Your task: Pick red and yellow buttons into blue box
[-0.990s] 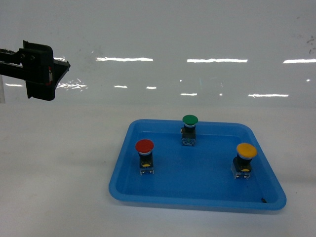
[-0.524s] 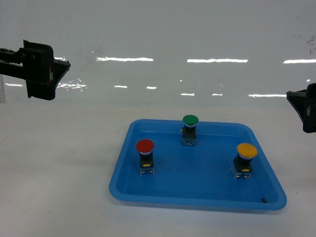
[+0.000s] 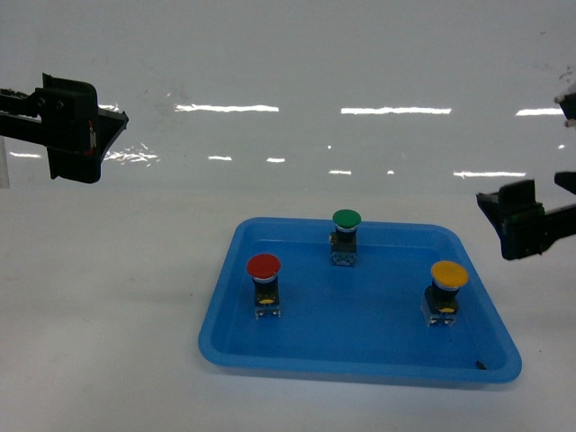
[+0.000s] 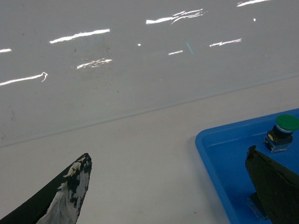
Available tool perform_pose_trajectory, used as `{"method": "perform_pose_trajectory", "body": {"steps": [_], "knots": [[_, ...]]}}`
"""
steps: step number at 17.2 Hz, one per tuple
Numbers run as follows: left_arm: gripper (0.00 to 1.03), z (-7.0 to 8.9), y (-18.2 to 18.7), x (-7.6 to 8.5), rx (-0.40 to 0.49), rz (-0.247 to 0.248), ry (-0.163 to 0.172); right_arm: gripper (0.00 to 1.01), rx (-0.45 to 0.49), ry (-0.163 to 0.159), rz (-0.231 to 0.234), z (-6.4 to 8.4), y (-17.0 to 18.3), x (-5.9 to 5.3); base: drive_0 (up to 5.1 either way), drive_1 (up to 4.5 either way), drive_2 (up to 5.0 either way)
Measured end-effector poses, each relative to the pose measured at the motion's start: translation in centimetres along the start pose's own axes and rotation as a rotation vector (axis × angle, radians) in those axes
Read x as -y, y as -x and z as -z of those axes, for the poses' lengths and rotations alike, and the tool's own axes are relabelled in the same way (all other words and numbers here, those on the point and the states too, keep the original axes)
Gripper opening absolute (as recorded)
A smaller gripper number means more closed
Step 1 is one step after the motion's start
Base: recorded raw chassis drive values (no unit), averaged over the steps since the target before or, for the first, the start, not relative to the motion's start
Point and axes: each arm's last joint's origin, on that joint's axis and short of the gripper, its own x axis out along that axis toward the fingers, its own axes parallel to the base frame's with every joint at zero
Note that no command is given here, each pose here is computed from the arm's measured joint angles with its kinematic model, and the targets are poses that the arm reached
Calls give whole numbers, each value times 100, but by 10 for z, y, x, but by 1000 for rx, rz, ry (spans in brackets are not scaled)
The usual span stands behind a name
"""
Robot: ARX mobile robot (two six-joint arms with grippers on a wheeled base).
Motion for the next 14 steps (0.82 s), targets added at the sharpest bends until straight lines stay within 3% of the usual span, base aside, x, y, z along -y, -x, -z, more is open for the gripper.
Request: {"method": "perform_pose_trajectory", "body": {"steps": [2, 5, 8, 12, 14], "knots": [[98, 0, 0, 0, 0, 0, 0, 98, 8, 19, -26, -6, -14, -2, 0, 0, 0], [98, 0, 0, 0, 0, 0, 0, 98, -60, 18, -63, 9, -31, -5, 0, 0, 0], [98, 0, 0, 0, 0, 0, 0, 98, -43, 27, -79, -1, -47, -1, 0, 0, 0], [98, 0, 0, 0, 1, 0, 0, 98, -71, 0, -216, 5, -53, -16, 0, 0, 0], [98, 0, 0, 0, 0, 0, 0, 98, -73, -3, -258, 5, -53, -24, 0, 0, 0]]}}
